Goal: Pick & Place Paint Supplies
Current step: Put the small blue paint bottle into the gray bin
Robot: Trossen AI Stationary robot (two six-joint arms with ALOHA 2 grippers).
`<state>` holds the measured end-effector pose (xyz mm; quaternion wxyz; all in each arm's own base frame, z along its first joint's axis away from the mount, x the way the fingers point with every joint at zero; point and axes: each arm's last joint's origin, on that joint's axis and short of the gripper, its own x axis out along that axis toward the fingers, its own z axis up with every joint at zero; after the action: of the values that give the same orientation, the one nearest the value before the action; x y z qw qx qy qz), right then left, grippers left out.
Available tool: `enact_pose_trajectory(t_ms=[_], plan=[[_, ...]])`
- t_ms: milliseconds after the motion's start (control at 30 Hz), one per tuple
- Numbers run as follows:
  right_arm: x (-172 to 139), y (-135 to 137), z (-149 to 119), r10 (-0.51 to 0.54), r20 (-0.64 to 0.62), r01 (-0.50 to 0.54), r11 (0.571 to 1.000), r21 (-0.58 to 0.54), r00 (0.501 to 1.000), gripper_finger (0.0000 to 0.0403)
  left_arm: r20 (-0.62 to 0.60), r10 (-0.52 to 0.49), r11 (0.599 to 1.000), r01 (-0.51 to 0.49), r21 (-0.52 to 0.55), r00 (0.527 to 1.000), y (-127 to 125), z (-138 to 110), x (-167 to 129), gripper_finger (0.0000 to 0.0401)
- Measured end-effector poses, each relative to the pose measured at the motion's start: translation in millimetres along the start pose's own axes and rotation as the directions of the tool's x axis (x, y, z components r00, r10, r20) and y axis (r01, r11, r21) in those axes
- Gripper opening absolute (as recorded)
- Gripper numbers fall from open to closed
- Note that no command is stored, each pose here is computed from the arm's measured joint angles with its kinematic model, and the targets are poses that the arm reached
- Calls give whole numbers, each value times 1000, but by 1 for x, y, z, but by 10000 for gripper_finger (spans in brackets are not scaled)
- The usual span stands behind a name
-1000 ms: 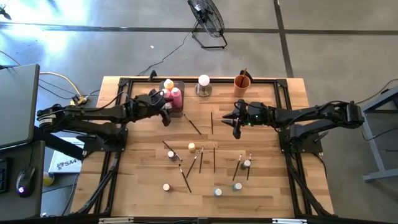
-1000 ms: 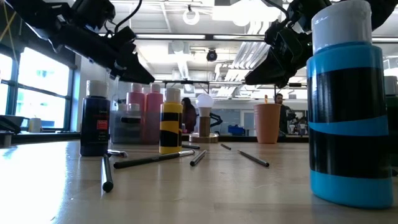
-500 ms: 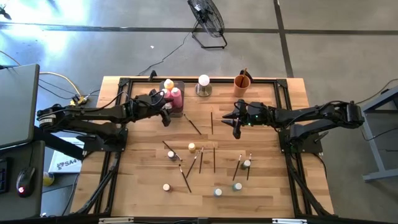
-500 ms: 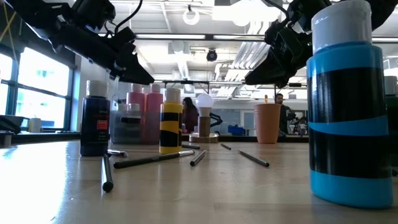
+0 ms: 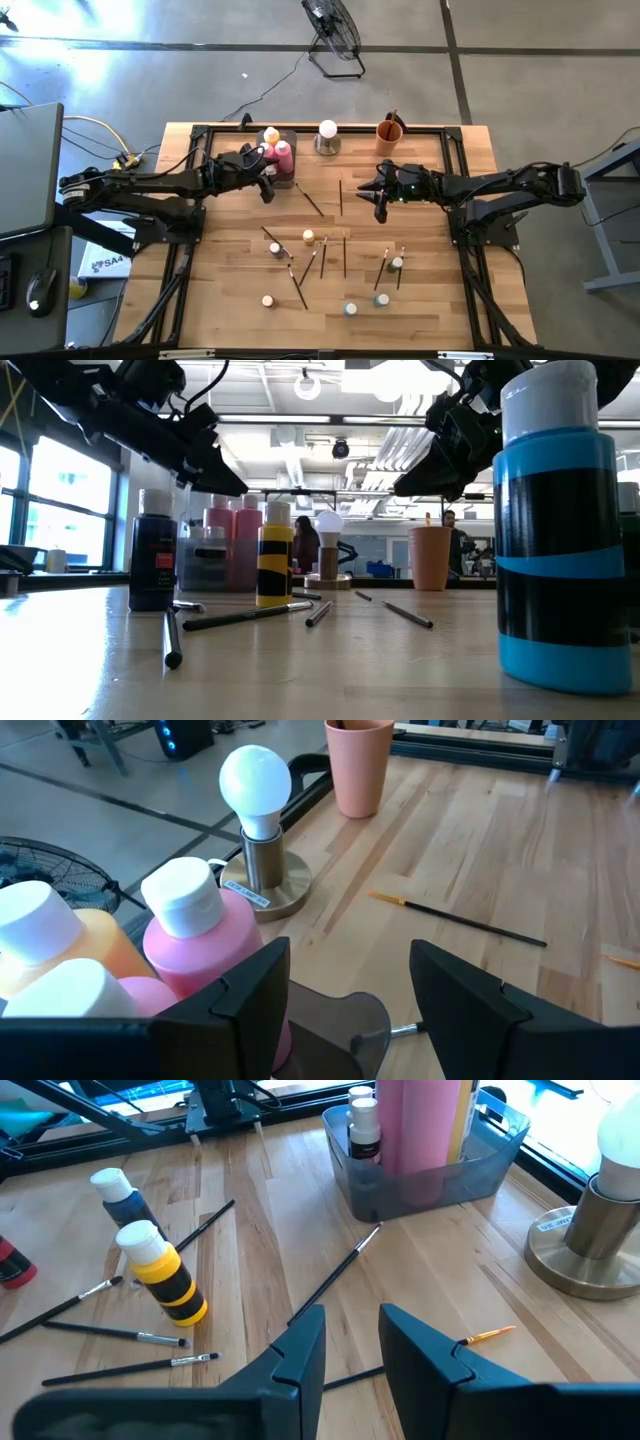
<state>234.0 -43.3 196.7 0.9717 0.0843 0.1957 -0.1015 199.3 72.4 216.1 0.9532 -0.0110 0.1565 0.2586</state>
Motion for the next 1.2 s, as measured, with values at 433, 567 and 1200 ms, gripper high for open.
enact_pose_trajectory(t_ms=[433,567,1200], plan=[[0,0,0,0,0,0,1000,0,1000,91,37,-108,994,107,17,994,-3,4,0,203],[0,0,0,0,0,0,1000,0,1000,91,45,-125,992,124,22,991,-3,5,-2,203],[0,0,0,0,0,0,1000,0,1000,91,143,-188,974,166,151,972,-40,16,-33,203]])
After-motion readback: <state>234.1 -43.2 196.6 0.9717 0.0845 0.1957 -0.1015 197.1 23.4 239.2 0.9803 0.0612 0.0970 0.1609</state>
